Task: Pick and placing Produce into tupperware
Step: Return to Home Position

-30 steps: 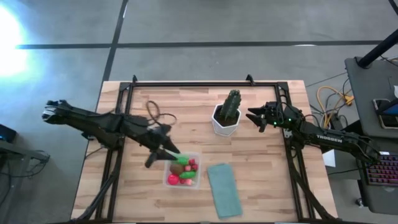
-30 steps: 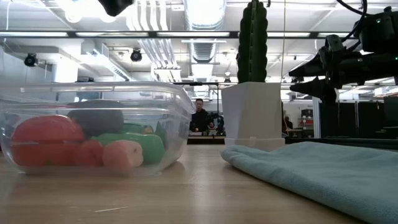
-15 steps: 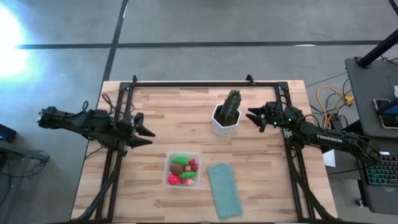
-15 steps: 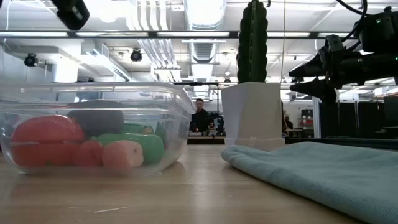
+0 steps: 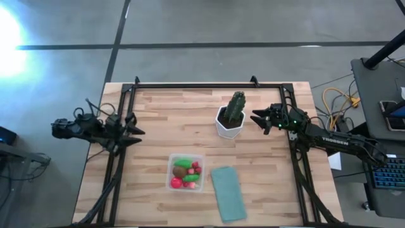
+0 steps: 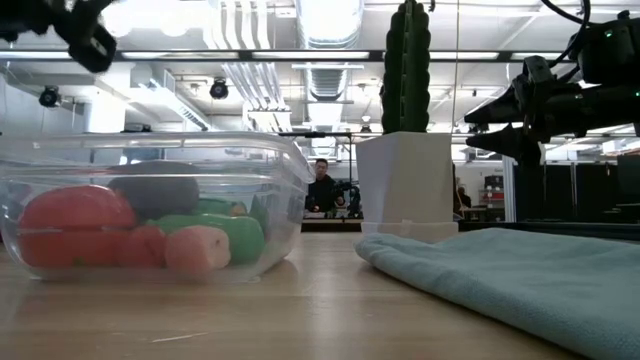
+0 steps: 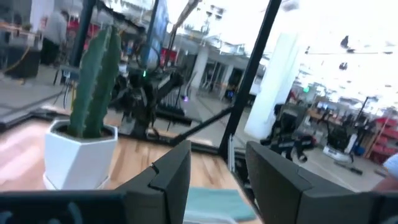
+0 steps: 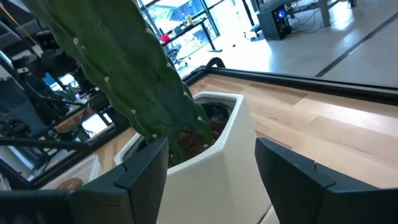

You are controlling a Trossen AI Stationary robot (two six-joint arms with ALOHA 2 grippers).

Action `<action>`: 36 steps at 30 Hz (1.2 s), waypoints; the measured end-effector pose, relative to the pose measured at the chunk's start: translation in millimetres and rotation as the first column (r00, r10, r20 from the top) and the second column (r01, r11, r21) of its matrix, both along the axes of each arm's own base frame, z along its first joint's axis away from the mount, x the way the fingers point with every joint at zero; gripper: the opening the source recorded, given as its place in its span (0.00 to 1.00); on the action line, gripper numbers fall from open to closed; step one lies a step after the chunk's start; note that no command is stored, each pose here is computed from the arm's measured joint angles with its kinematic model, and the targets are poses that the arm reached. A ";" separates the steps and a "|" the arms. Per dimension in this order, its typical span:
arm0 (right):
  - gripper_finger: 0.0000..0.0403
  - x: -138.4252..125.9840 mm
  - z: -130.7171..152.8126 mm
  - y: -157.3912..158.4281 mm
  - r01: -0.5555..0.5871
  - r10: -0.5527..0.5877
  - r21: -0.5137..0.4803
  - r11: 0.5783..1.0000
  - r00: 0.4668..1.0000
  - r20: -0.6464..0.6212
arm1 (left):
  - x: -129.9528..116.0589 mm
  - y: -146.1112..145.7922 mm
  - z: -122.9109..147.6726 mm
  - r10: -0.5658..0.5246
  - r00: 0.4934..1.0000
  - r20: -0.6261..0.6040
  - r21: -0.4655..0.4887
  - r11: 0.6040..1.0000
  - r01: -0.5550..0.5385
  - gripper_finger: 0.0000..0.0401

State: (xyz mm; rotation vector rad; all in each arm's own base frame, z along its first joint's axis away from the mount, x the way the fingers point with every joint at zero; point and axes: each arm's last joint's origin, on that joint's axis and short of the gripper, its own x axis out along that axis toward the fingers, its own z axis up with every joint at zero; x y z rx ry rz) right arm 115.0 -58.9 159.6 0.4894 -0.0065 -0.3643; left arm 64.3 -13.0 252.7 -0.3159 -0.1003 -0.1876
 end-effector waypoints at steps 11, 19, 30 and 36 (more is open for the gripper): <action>0.58 -0.1 0.0 0.0 0.000 0.000 0.000 1.000 1.000 0.000 | 9.9 0.3 -24.8 0.082 0.985 -0.149 -0.001 0.997 -0.083 0.35; 0.58 0.0 0.0 0.0 0.000 0.000 0.000 1.000 1.000 0.000 | 18.1 -1.4 -40.3 0.092 0.967 -0.236 0.033 0.996 -0.087 0.35; 0.58 0.0 0.0 0.0 0.000 0.000 0.000 1.000 1.000 0.000 | 27.9 -3.7 -57.3 0.098 0.941 -0.325 0.063 0.995 -0.081 0.35; 0.58 0.0 0.0 0.0 0.000 0.000 0.000 1.000 1.000 0.000 | 31.6 -4.5 -70.7 0.102 0.920 -0.378 0.081 0.994 -0.077 0.35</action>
